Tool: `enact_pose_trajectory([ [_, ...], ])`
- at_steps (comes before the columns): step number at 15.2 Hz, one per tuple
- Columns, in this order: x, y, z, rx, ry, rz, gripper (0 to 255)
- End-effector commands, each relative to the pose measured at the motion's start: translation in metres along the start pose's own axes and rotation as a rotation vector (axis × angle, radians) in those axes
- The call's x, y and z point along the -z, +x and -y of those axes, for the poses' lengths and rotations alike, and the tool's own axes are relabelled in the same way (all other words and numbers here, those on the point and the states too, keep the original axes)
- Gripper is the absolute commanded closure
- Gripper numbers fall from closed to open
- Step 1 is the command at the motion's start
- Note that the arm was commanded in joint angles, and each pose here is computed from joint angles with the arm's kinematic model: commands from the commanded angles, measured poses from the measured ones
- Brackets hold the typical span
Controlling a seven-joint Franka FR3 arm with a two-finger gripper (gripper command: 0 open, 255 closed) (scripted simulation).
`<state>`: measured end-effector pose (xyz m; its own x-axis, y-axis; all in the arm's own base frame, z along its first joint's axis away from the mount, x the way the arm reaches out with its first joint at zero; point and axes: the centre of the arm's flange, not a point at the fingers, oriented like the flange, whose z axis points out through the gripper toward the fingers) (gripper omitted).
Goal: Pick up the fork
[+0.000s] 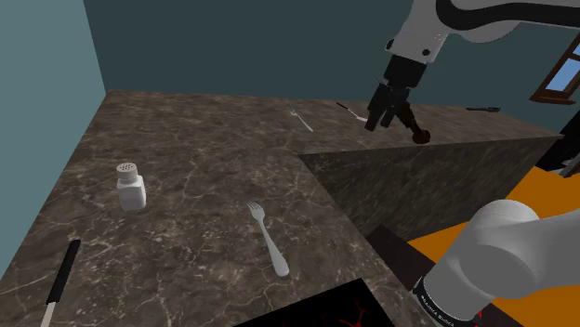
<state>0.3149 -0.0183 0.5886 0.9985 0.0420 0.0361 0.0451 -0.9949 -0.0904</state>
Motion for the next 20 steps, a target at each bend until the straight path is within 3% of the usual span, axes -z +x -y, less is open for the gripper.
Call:
enact_pose_trajectory([
  [1,0.0,0.0,0.0,0.0,0.0,0.0,0],
  [20,-0.112,0.013,0.229,-0.234,-0.043,0.116,0],
])
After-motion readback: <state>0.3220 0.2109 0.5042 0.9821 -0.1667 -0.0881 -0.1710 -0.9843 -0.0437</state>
